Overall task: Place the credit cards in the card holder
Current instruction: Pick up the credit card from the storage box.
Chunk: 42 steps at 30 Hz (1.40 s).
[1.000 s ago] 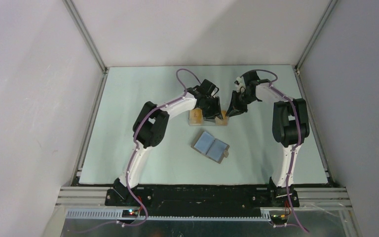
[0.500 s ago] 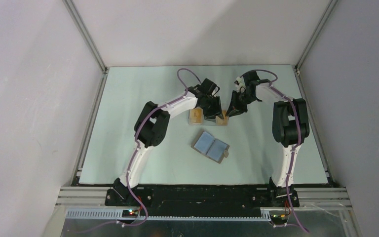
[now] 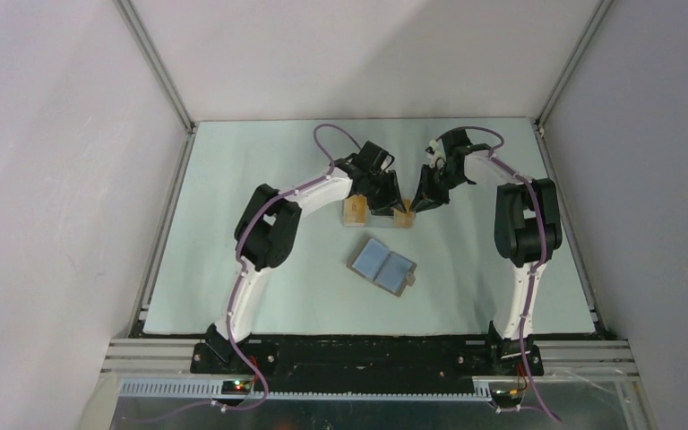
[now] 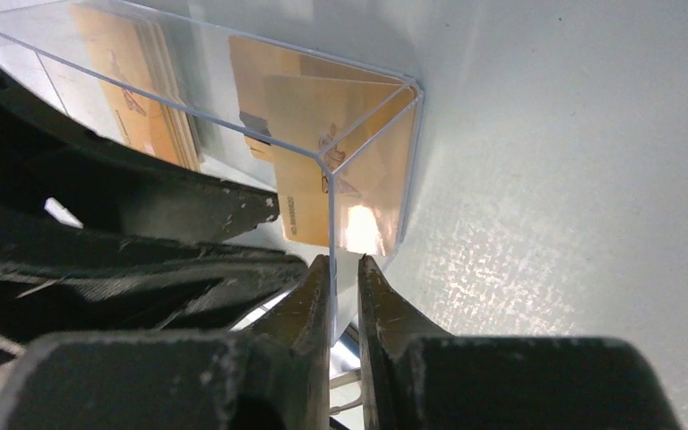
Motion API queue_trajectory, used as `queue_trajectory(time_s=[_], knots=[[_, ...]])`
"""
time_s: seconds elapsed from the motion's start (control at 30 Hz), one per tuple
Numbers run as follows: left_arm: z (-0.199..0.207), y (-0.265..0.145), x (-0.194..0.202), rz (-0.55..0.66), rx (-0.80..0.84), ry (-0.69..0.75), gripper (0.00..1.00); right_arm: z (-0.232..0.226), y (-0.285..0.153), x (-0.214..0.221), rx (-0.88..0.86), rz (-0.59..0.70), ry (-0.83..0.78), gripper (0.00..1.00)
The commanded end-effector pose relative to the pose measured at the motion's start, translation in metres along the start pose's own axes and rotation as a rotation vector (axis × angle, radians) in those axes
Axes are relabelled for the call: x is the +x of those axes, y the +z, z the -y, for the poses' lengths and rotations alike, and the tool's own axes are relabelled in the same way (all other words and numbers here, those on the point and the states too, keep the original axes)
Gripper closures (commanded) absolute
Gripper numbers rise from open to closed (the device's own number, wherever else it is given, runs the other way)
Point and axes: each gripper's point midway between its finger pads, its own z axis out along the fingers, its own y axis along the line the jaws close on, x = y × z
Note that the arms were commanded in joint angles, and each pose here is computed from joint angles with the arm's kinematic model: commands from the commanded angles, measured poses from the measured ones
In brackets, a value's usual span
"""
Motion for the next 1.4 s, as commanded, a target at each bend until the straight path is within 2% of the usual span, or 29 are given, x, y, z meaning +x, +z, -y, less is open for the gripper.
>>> queue_trajectory(time_s=[0.0, 0.33, 0.57, 0.73, 0.97, 1.17, 1.37], knots=[[0.037, -0.035, -0.013, 0.069, 0.093, 0.029, 0.54, -0.017, -0.009, 0.002, -0.065, 0.002, -0.014, 0.96], [0.030, -0.016, -0.003, 0.027, 0.081, 0.027, 0.55, -0.016, -0.010, 0.003, -0.062, 0.003, -0.013, 0.96], [0.004, -0.013, -0.010, 0.093, -0.023, 0.047, 0.55, -0.016, -0.009, 0.002, -0.064, 0.002, -0.013, 0.96], [-0.020, 0.004, 0.002, 0.050, -0.090, 0.021, 0.54, -0.015, -0.009, 0.003, -0.060, 0.001, -0.013, 0.96], [-0.033, 0.029, 0.014, -0.003, -0.109, 0.007, 0.53, -0.015, -0.009, 0.004, -0.059, -0.004, -0.011, 0.96], [-0.025, 0.037, 0.014, -0.022, -0.080, -0.007, 0.54, -0.016, -0.011, 0.003, -0.057, 0.000, -0.013, 0.96], [0.007, 0.030, 0.010, -0.040, 0.035, -0.030, 0.55, -0.016, -0.012, 0.004, -0.059, -0.002, -0.013, 0.96]])
